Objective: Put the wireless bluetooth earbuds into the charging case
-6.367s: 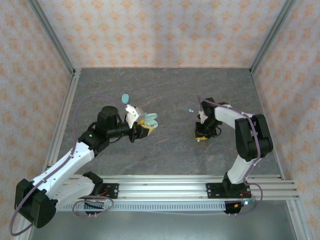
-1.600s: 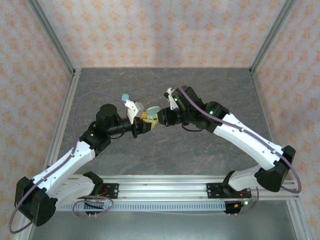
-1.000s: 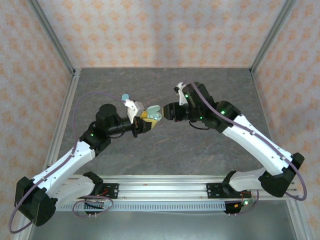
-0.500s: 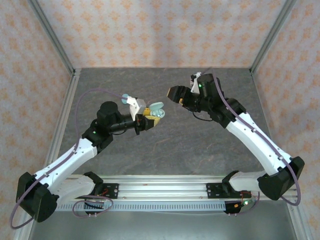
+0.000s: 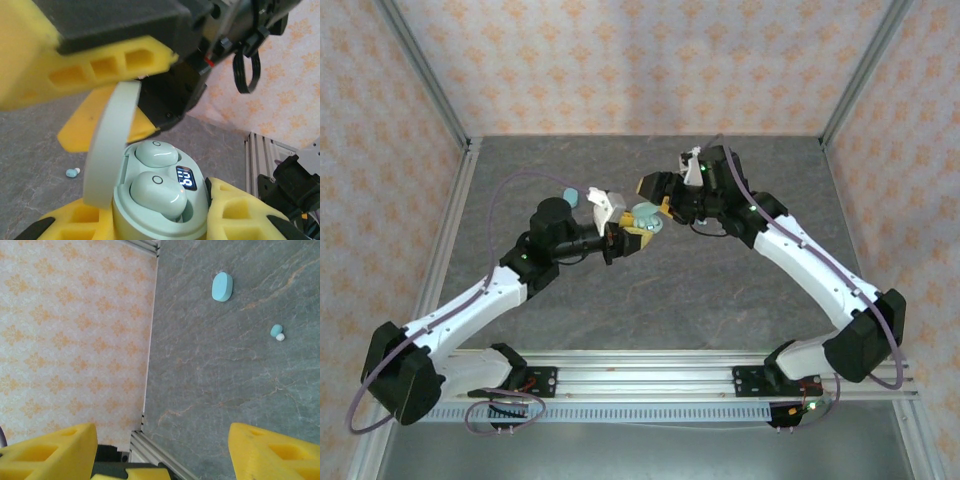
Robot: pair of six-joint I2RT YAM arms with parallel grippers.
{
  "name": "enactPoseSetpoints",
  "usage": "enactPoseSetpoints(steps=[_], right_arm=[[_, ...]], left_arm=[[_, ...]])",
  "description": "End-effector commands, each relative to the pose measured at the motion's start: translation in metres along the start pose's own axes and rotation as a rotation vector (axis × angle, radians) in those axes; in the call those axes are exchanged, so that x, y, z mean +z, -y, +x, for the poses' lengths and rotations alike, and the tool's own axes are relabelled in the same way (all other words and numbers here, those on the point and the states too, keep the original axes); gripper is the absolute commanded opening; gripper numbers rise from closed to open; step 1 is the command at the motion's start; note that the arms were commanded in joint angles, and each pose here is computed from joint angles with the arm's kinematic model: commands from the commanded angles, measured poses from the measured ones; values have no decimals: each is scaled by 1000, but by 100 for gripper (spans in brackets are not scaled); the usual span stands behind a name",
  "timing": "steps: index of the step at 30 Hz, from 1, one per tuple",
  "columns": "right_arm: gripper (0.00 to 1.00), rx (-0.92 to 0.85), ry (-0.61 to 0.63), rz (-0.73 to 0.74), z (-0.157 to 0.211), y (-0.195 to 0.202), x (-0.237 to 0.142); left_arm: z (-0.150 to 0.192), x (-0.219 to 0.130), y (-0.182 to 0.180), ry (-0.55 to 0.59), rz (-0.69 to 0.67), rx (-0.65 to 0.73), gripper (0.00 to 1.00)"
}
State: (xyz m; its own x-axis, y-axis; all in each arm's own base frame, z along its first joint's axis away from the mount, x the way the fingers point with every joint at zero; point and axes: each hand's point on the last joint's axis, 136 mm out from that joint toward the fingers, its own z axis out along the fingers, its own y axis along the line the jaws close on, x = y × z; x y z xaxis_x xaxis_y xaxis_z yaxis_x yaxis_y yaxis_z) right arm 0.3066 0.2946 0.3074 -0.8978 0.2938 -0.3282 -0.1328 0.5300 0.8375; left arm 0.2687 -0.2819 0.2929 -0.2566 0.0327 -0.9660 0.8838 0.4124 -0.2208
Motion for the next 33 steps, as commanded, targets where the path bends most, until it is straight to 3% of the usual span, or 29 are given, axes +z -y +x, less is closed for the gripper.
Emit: enactPoseSetpoints(steps=[1, 22, 28, 33], right_arm=[[70, -1, -7, -46, 3, -8, -4], [68, 45, -9, -50, 17, 5, -16], [55, 89, -23, -135, 19, -8, -17], [35, 129, -8, -196, 15, -15, -18]], left_arm=[[-33, 2, 2, 100, 7, 36, 8], [-32, 13, -11, 129, -19, -7, 9], [-27, 14, -15, 111, -37, -28, 10], [-25, 17, -14, 90, -18, -45, 17]])
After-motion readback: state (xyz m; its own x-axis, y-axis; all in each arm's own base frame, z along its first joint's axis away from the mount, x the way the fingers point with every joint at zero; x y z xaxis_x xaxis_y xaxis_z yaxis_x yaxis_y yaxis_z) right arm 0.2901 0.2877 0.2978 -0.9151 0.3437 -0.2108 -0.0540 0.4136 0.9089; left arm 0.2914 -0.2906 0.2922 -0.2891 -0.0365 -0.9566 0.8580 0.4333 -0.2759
